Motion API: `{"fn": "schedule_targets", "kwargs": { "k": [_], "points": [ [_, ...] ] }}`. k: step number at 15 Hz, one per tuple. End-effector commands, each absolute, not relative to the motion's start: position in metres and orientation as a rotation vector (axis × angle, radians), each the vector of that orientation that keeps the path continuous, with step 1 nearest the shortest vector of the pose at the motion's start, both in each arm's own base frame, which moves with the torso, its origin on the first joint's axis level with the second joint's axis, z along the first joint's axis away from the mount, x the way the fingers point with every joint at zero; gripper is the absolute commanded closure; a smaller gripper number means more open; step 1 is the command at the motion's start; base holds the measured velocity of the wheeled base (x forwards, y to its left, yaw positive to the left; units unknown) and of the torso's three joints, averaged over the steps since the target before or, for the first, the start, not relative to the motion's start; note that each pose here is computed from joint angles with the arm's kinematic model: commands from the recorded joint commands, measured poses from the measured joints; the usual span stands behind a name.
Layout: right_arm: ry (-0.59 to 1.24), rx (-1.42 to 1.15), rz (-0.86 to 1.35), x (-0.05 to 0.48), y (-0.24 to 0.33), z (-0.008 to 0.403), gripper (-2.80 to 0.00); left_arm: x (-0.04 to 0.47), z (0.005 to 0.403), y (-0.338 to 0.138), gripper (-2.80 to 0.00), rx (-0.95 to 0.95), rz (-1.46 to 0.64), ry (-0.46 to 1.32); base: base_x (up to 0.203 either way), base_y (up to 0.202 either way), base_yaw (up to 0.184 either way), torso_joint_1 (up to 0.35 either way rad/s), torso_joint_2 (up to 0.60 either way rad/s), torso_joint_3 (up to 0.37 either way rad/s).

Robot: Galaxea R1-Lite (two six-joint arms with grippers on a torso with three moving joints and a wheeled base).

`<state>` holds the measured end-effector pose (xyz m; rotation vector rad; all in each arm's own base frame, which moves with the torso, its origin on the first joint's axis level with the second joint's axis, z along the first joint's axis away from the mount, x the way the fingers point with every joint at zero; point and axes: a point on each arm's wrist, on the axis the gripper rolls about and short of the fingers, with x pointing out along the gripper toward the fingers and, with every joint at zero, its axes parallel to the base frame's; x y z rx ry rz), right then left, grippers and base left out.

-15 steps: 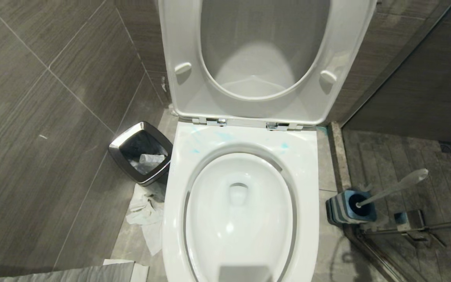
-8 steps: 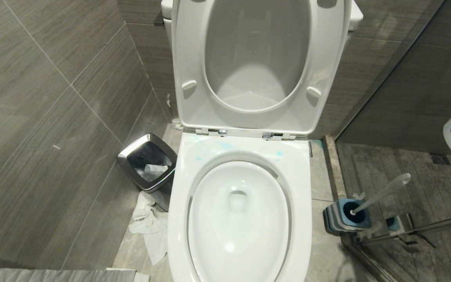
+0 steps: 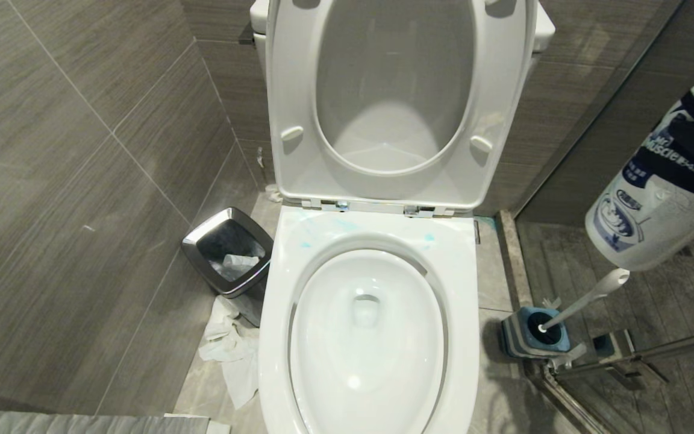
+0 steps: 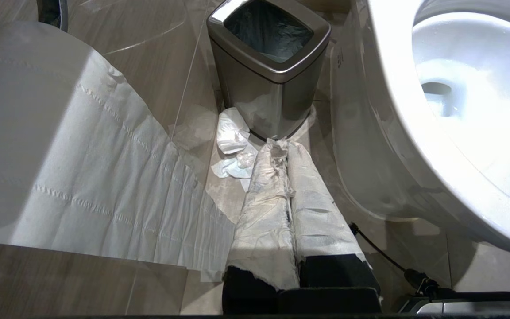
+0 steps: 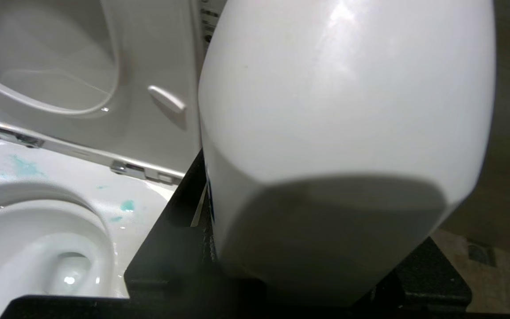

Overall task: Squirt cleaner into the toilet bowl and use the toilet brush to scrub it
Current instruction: Pour in the cleaning agent

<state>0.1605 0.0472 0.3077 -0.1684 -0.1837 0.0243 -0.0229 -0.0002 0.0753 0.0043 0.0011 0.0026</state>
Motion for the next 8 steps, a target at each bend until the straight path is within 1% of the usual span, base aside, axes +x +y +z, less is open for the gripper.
{"fn": "schedule_targets", "kwargs": {
  "k": [1, 5, 8],
  "points": [
    [-0.120, -0.176, 0.074, 0.182, 0.085, 0.293, 0.00, -0.023, 0.075, 0.000, 0.00, 0.005, 0.003, 0.003, 0.000, 0.000, 0.000, 0.000, 0.00, 0.000],
    [-0.093, -0.181, 0.116, 0.197, 0.147, 0.294, 0.00, -0.023, 0.075, 0.000, 0.00, 0.006, 0.003, 0.003, 0.000, 0.000, 0.000, 0.000, 0.00, 0.000],
    [-0.082, -0.314, 0.103, 0.205, 0.172, 0.292, 0.00, -0.023, 0.075, 0.000, 0.00, 0.006, 0.003, 0.003, 0.000, 0.000, 0.000, 0.000, 0.00, 0.000]
  ]
}}
